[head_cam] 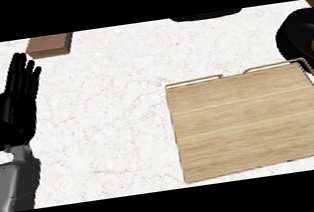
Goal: Pick the pear from the tray and place it in the pot
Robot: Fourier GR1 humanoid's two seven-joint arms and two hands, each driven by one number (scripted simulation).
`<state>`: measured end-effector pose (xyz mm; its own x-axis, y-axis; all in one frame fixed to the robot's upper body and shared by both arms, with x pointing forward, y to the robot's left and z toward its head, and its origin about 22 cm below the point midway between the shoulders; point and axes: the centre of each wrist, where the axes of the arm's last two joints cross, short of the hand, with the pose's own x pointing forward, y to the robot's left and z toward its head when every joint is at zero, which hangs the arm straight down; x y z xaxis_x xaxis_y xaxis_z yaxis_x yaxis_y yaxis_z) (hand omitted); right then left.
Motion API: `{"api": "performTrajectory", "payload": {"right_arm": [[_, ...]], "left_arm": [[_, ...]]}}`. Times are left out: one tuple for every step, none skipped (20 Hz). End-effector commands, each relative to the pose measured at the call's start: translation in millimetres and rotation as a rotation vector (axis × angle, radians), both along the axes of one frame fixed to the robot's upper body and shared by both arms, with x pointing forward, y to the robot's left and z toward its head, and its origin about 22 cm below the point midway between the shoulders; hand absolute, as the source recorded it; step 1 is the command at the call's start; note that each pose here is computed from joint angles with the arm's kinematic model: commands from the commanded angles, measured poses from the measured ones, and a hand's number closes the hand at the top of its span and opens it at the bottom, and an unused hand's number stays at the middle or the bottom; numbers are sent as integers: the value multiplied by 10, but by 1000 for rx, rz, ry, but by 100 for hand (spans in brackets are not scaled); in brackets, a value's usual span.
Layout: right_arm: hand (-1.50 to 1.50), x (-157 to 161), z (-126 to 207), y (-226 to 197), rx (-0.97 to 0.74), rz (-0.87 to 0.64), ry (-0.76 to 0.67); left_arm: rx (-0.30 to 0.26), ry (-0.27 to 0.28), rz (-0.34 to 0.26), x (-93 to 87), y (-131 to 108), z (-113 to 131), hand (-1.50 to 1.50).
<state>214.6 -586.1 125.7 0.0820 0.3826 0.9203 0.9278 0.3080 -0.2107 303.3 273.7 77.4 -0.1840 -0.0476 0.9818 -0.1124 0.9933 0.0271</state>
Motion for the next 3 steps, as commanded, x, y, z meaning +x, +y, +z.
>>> {"api": "performTrajectory", "payload": {"right_arm": [[-150, -314, -177, -80, 4, 6, -12], [-150, -450, -114, -73, -11, 12, 12], [-150, -566, -59, -243, -4, -15, 12]], "left_arm": [[7, -9, 9, 9, -80, 186, 0], [-5, 2, -2, 88, -17, 10, 0], [-7, -11, -22, -90, -47, -12, 0]]}}
